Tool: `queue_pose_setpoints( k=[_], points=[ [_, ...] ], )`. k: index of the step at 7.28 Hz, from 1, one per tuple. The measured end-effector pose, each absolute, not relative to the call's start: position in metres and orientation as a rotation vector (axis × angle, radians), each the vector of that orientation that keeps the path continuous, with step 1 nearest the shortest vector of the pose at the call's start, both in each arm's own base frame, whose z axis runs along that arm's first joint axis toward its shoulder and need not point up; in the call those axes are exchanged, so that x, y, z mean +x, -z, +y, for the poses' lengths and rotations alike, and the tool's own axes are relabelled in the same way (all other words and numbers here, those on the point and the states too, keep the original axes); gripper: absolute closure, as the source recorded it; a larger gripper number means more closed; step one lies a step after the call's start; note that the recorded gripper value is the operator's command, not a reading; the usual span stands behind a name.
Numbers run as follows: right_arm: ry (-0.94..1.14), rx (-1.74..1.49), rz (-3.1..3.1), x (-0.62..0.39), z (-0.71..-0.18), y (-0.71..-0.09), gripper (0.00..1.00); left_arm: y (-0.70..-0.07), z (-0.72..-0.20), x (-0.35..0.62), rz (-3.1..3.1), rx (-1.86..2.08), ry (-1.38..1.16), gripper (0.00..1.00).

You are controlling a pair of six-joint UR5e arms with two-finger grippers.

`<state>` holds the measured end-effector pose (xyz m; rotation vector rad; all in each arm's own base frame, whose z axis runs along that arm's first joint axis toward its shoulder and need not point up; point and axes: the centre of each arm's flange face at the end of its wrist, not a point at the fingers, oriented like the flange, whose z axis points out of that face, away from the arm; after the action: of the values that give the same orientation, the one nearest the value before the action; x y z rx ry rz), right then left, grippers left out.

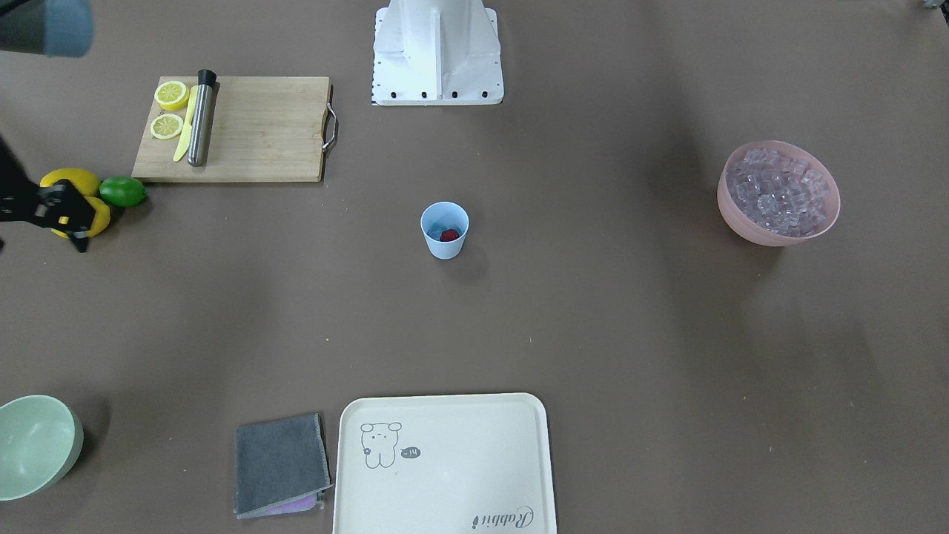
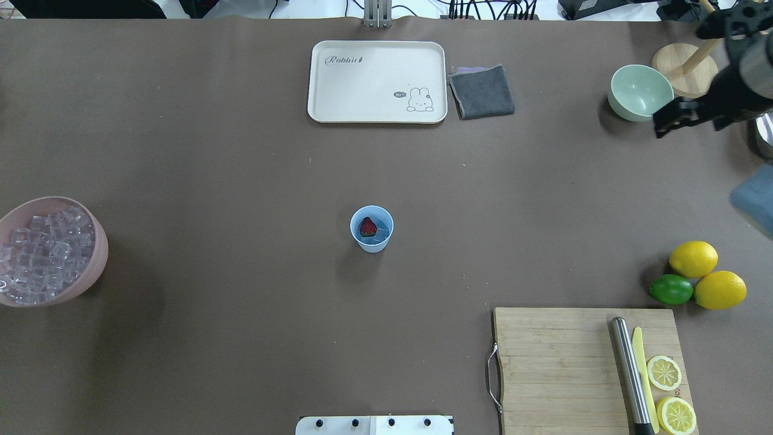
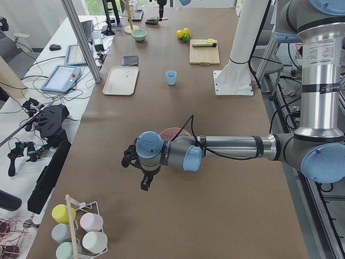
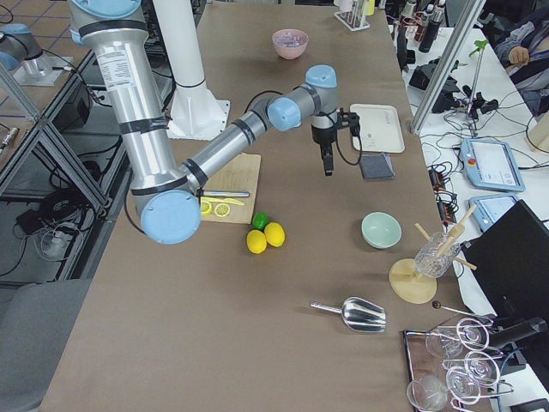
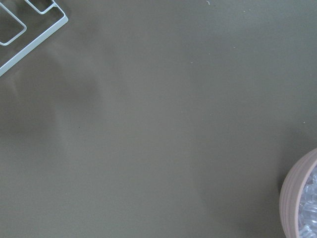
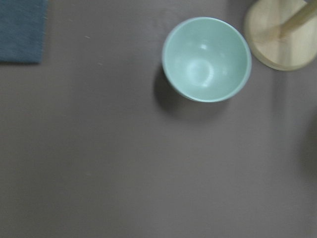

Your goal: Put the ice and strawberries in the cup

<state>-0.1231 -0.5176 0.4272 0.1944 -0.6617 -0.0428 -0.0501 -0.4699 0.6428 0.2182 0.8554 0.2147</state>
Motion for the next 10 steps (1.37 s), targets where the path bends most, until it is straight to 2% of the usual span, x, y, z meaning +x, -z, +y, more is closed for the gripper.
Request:
queue_pose_setpoints(
  k=[4,6,8,10],
  points=[
    [0.037,0.209,-0.704,0.039,-0.443,-0.638,0.00,-0.642,-0.469,-0.051,0.853,0.212,-0.199,0.02],
    [0.024,0.173,-0.695,0.067,-0.414,-0.706,0.00,-0.640,-0.470,-0.051,0.854,0.214,-0.195,0.02],
    [-0.001,0.120,-0.694,0.073,-0.411,-0.722,0.00,-0.645,-0.463,-0.052,0.856,0.209,-0.194,0.02],
    [-0.036,0.010,-0.685,0.073,-0.422,-0.686,0.00,-0.648,-0.459,-0.052,0.857,0.201,-0.191,0.02]
  ],
)
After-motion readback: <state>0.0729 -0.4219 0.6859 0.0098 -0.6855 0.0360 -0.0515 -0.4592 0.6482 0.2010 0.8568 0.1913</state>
